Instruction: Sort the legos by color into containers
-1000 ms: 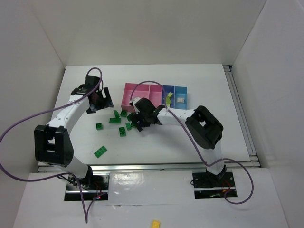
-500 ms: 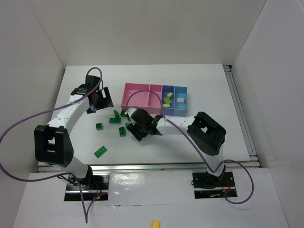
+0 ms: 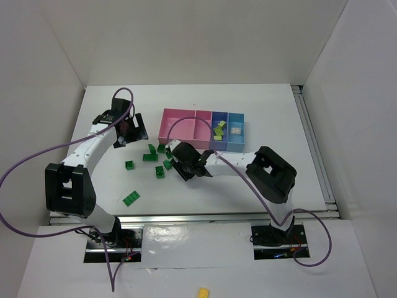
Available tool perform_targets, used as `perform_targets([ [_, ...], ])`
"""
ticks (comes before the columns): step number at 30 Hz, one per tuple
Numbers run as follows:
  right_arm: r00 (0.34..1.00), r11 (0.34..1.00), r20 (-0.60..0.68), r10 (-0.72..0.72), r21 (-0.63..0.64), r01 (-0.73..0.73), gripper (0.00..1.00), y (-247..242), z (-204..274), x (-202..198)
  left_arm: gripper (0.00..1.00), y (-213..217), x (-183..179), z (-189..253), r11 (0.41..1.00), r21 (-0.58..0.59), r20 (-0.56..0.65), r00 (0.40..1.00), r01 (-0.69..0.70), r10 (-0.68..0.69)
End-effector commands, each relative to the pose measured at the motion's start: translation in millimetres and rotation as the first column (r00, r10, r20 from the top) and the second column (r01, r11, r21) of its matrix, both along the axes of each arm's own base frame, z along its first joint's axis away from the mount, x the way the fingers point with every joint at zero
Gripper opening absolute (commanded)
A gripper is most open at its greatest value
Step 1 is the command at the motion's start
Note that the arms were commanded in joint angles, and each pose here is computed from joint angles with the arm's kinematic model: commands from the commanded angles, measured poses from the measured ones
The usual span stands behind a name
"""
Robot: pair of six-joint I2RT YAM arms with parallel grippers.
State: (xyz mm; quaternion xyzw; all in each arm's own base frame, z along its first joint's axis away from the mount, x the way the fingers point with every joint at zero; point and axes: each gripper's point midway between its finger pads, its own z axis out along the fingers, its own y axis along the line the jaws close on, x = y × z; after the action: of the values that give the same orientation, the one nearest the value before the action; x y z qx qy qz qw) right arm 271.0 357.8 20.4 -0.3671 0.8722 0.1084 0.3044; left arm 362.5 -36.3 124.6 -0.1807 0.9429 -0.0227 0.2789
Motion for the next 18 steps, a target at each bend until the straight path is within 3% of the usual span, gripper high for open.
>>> perform_targets([
  [1, 0.999, 1.0, 0.044, -0.028, 0.002, 0.028, 0.23, -14, 30, -10, 0.99, 2, 4, 7, 1.0, -0.001, 0.023, 1.0, -0.006, 0.006],
  [9, 0.987, 0.992, 0.099, -0.126, 0.022, 0.125, 0.23, -40, 71, -14, 0.99, 4, 7, 14, 1.0, 0.005, 0.034, 0.999, -0.011, 0.011],
  [18, 0.943, 0.963, 0.204, -0.264, 0.112, 0.246, 0.23, -41, 131, 22, 0.99, 8, 6, 18, 0.999, 0.016, 0.039, 0.998, -0.044, 0.043],
])
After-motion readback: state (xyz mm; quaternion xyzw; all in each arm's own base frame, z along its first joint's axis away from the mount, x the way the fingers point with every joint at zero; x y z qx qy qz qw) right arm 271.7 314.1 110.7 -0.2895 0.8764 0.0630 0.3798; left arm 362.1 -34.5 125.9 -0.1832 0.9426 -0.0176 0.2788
